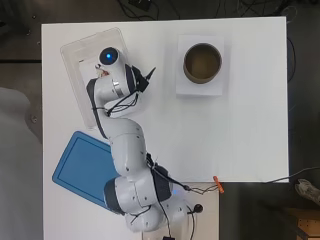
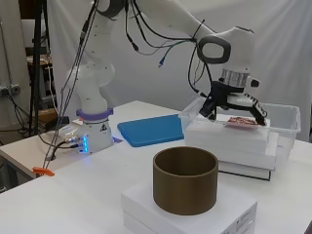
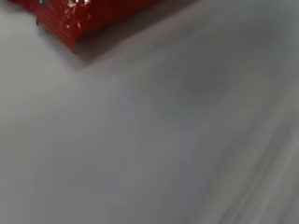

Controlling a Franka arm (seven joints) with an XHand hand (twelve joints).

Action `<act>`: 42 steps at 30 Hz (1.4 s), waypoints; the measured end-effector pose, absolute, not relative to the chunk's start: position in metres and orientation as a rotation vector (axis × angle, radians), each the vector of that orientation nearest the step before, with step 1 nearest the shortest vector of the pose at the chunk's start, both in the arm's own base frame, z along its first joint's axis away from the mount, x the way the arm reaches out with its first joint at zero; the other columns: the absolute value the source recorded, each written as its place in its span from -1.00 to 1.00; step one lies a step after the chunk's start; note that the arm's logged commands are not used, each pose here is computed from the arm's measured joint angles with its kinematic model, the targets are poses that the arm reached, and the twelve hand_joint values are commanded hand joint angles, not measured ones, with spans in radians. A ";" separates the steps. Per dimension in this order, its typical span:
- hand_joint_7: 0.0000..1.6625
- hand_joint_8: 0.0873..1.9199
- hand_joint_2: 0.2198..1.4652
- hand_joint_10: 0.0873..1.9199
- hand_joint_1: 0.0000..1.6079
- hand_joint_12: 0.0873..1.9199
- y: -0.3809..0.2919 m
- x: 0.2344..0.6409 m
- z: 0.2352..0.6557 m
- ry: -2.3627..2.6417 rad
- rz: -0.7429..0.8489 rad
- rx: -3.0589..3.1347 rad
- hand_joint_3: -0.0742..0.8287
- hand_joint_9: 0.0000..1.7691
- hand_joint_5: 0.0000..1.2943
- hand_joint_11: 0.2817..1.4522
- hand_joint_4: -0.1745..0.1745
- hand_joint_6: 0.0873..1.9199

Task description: Teleoperate dual arm-hand system to remove items from a box

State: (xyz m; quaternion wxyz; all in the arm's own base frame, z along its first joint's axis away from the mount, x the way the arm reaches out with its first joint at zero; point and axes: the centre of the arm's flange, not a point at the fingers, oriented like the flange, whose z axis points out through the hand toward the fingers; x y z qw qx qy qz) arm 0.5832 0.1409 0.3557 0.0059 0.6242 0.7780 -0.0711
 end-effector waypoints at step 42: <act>-0.04 0.14 0.54 0.01 0.67 -0.48 -0.207 0.562 0.477 1.822 0.029 2.776 -0.83 0.17 0.00 -0.30 -0.74 0.54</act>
